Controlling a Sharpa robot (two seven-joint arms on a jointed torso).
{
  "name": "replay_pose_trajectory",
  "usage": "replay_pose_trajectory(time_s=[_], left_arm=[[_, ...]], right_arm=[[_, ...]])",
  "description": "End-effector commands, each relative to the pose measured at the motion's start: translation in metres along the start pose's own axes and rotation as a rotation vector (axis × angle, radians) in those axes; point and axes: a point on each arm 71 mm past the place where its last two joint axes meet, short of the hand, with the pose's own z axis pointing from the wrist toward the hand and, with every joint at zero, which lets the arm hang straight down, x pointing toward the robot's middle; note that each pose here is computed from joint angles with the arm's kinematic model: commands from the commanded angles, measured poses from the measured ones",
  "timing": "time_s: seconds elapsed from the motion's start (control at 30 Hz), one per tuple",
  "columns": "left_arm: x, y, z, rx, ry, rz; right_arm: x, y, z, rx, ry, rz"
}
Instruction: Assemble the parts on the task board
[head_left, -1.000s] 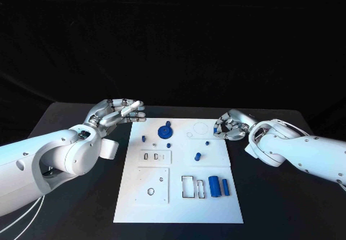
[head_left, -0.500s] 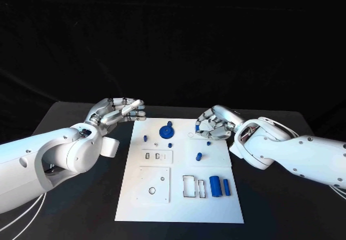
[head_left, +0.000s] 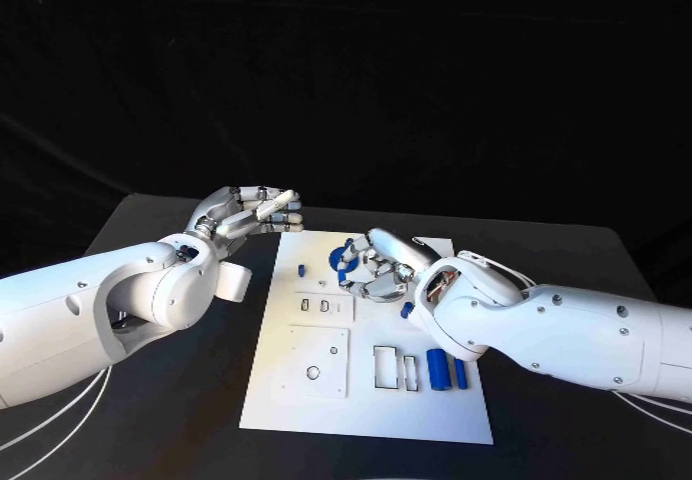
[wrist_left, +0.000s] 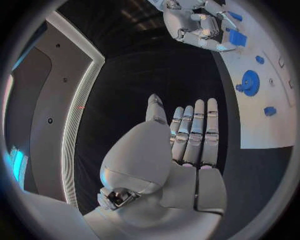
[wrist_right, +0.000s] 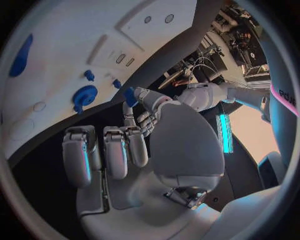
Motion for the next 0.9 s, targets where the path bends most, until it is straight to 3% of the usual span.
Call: replay_pose_trajectory(time_s=[0.03,0.2,0.43,0.9], left_arm=[[0.0043,-0.0007,0.0018,0.006,0.02,-0.011],[0.006,-0.0006,0.0025,0.006,0.022,-0.012],[0.0078,-0.0008,0.0024,0.006,0.025,-0.014],[0.0092,-0.0008,0.0025,0.005,0.028,-0.015]], right_arm=[[0.013,0.001,0.002,0.005,-0.008,-0.056],[0.034,0.004,0.002,0.009,0.025,-0.072],[0.047,0.002,0.004,0.023,0.035,-0.1],[0.057,-0.006,0.006,0.043,0.045,-0.131]])
